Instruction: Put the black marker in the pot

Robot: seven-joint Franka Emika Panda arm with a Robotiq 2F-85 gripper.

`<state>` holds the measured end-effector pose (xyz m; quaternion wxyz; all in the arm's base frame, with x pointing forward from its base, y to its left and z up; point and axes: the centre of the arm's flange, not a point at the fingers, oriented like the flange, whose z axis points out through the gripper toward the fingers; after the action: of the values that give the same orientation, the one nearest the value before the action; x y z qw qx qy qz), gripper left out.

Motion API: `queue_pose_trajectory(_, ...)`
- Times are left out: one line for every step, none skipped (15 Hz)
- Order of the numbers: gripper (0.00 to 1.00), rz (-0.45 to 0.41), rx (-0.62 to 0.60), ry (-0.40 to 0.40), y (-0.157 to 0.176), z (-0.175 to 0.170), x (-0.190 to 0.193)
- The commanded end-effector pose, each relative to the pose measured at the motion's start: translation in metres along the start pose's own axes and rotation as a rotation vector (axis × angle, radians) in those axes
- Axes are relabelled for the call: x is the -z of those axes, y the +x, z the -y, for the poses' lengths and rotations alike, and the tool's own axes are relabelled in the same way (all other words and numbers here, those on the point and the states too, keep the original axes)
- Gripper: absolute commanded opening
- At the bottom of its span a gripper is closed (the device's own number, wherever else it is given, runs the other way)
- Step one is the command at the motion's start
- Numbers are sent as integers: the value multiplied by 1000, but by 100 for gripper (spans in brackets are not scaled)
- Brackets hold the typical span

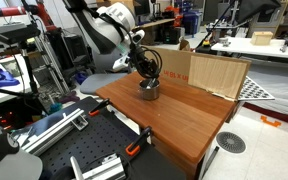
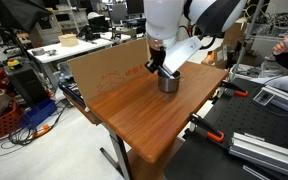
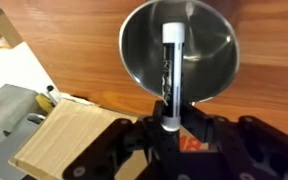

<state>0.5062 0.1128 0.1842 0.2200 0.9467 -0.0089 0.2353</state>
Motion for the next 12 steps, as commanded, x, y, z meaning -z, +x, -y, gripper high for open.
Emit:
queue_pose_trajectory(6, -12, -1, -20, -1, 6, -8)
queue_pose_trajectory(6, -10, -2, -19, 0, 6, -8)
queue_pose_trajectory(50, -8, -4, -19, 0, 6, -8)
queue_pose_trajectory(51, -6, -4, -18, 0, 6, -8)
queue_pose_trajectory(57, -1, -4, -17, 1, 5, -8)
queue_pose_trajectory(63, 4, -4, -20, 2, 4, -8)
queue_pose_trajectory(71, 9, -6, -22, 3, 3, -9)
queue_pose_trajectory(78, 10, -7, -21, 3, 3, -9)
queue_pose_trajectory(87, 11, -7, -21, 3, 3, -9)
queue_pose_trajectory(93, 12, -5, -20, 3, 3, -9)
queue_pose_trajectory(99, 12, -3, -20, 3, 3, -8)
queue_pose_trajectory(100, 13, -3, -19, 3, 3, -8)
